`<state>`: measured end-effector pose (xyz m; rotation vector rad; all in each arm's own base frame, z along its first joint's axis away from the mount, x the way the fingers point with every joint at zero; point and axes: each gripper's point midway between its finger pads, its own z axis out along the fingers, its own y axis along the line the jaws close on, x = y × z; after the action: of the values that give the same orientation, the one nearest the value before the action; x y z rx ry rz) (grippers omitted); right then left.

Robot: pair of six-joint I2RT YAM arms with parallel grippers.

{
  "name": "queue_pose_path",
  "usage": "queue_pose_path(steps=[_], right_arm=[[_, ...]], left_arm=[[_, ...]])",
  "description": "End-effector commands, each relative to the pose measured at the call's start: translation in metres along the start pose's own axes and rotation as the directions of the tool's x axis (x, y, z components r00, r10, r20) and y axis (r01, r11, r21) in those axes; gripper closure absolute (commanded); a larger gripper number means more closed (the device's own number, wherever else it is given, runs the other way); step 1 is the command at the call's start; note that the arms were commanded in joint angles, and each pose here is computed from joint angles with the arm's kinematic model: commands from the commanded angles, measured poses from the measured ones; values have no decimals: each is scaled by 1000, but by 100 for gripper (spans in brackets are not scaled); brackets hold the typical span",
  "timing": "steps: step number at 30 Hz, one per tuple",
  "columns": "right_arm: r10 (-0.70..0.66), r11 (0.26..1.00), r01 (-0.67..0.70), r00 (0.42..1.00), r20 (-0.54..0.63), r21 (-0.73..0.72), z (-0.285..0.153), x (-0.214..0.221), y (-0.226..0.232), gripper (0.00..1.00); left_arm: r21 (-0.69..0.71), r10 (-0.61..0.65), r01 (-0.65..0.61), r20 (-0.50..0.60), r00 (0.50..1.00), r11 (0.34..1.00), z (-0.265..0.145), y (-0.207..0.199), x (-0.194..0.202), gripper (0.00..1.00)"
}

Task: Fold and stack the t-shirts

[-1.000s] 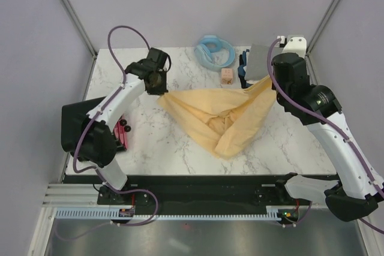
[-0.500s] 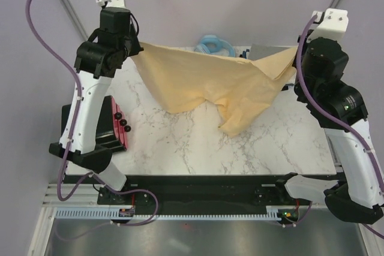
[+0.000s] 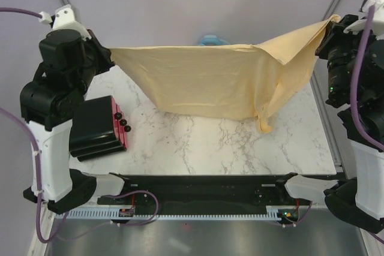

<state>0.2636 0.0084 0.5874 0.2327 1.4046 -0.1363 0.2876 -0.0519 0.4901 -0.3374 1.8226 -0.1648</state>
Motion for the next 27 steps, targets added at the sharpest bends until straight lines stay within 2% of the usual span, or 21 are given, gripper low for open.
queue_pose_path(steps=[1,6,9,16,22,27], right_arm=[[128,987,-114,983,128,-112,-31,-49,-11,100],[192,962,-154,969,158,-224,-57,-62,-12,100],[248,947,-188,943,221,-262,-75,-78,-22,100],[289,919,-222,942,171,-325,-82,-75,-13,100],[183,957,-168,982,41,-237,-46,-32,7,100],[52,984,-66,995,-91,-165,-10,19,28,100]], left_arm=[[39,-63,59,89,994,997,-38,11,-18,98],[67,-67,58,139,988,996,-70,25,-20,98],[82,-68,56,152,986,995,-83,31,-19,98],[103,-77,58,188,979,993,-110,40,-26,98],[71,-46,42,63,997,997,-76,29,0,98],[2,-8,8,-60,998,1000,-21,17,28,98]])
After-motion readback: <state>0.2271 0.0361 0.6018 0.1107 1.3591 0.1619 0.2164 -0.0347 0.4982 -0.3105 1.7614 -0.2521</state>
